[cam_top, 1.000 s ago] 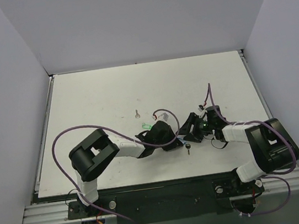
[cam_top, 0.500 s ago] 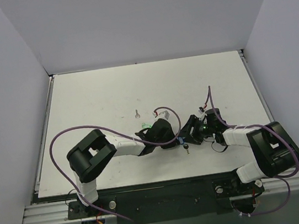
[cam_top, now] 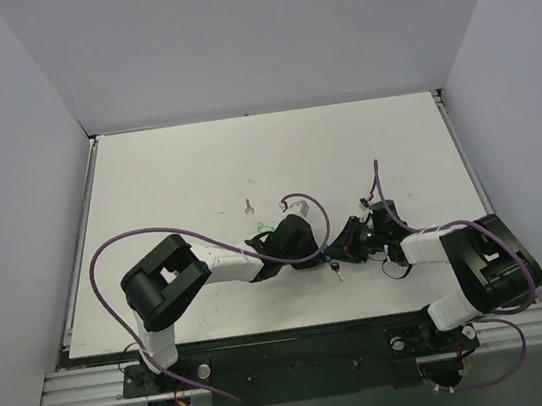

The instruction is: Remove the keys from the keyring

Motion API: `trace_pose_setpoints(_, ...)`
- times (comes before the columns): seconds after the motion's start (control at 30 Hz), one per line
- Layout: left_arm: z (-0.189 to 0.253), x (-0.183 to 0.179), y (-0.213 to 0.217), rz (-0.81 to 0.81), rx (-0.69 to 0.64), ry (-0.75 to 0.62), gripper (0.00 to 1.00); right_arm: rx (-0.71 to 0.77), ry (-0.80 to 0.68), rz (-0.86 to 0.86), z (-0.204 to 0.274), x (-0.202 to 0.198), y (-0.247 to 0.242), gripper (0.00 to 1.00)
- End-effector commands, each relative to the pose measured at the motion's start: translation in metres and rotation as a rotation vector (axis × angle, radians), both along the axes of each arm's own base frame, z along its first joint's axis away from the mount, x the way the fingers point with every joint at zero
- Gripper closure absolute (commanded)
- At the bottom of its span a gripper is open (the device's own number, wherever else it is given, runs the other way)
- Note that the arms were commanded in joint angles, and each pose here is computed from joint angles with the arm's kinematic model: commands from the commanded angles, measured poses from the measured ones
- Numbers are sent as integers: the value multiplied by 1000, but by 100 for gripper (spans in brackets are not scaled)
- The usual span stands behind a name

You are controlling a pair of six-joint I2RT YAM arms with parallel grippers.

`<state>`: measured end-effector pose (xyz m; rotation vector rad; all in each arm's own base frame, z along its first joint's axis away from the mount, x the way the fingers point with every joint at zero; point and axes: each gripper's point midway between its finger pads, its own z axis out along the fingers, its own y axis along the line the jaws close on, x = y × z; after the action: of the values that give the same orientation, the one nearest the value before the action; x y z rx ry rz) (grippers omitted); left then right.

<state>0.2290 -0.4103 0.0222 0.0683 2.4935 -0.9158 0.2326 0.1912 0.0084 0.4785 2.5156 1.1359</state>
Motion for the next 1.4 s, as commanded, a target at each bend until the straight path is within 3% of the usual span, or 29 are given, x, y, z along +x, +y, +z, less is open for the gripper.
trace_pose_setpoints(0.0, -13, 5, 19, 20, 103, -15, 100, -123, 181, 42, -43, -52, -16, 90)
trace_pose_setpoints(0.1, -9, 5, 18, 19, 94, -20, 100, -124, 181, 40, -43, -53, -17, 100)
trace_pose_setpoints(0.3, 19, 2, 22, 18, 58, -44, 96, -111, 129, 39, -19, -43, -13, 100)
trace_pose_setpoints(0.63, 135, -12, 60, -1, -31, -202, 55, -102, -40, 61, 76, -30, 0, 100)
trace_pose_setpoints(0.97, 287, -61, 97, -137, -362, -467, 38, 138, -272, 100, 213, -34, 31, 100)
trace_pose_setpoints(1.37, 383, -120, 109, -371, -648, -618, 35, 391, -485, 299, 351, -78, 66, 100)
